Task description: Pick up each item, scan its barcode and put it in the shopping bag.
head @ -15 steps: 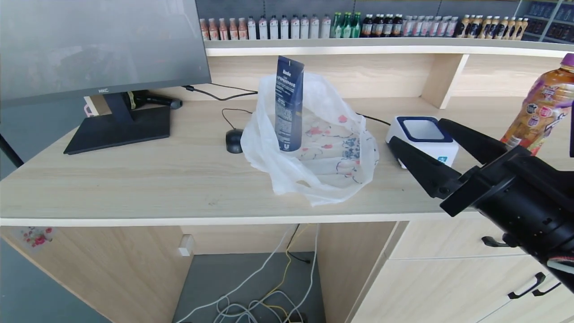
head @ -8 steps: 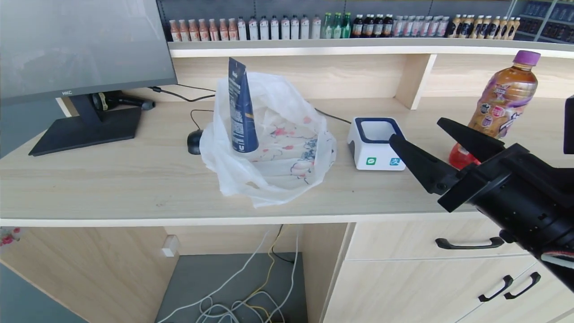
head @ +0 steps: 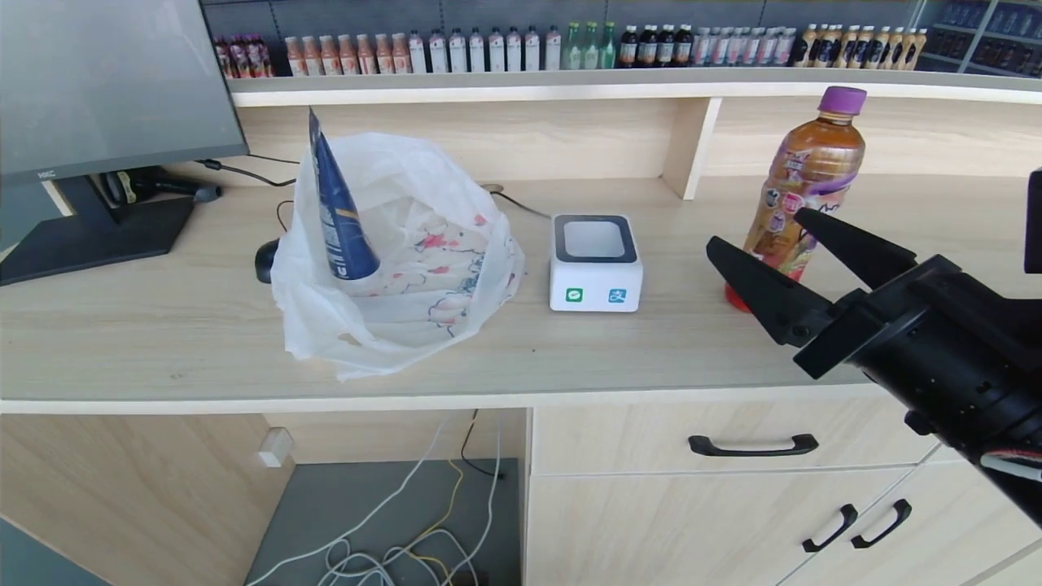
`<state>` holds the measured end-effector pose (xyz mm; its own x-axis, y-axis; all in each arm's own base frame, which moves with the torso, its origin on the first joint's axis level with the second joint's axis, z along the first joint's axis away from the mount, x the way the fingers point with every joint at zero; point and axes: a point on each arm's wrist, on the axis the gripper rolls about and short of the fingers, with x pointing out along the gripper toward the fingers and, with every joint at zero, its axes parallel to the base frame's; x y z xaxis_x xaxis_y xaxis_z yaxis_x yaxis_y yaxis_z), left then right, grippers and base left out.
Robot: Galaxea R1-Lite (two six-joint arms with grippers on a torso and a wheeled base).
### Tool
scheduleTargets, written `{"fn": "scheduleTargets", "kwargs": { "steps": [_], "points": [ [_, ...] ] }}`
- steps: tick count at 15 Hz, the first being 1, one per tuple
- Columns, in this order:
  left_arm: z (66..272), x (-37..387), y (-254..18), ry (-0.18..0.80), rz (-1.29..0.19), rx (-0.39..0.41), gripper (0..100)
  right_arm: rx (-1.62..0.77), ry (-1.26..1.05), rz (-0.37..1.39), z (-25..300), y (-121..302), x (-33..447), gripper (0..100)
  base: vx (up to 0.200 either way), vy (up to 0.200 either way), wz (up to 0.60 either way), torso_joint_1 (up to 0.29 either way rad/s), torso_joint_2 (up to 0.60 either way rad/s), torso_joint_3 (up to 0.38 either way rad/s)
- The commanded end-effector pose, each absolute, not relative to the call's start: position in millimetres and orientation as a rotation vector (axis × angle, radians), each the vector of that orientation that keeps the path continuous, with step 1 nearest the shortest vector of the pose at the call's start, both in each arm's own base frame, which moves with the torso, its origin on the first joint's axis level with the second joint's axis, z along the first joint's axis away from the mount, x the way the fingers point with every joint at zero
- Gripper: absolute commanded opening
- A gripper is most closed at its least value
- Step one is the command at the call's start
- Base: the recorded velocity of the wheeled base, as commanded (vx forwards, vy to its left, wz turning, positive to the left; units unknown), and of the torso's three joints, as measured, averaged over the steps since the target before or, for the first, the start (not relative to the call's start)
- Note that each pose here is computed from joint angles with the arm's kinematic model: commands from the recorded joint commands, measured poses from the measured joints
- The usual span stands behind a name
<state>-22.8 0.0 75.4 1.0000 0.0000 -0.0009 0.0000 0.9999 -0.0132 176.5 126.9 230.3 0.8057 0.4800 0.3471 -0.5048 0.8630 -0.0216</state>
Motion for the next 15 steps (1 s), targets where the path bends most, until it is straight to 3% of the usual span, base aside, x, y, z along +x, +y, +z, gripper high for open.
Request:
{"fn": "scheduleTargets", "kwargs": {
  "steps": [1, 6, 15],
  "points": [
    [75, -23, 0, 0.000, 0.000, -0.014, 0, 0.070, -0.346, 0.529, 229, 129, 179, 100, 0.000, -0.200, 0.00, -0.002, 0.00, 0.002],
    [75, -23, 0, 0.000, 0.000, -0.011, 0, 0.055, -0.314, 0.534, 220, 128, 177, 100, 0.000, -0.200, 0.00, 0.001, 0.00, 0.002],
    [75, -23, 0, 0.000, 0.000, -0.005, 0, -0.065, -0.286, 0.524, 213, 136, 184, 100, 0.000, 0.000, 0.00, 0.000, 0.00, 0.000]
  ]
}}
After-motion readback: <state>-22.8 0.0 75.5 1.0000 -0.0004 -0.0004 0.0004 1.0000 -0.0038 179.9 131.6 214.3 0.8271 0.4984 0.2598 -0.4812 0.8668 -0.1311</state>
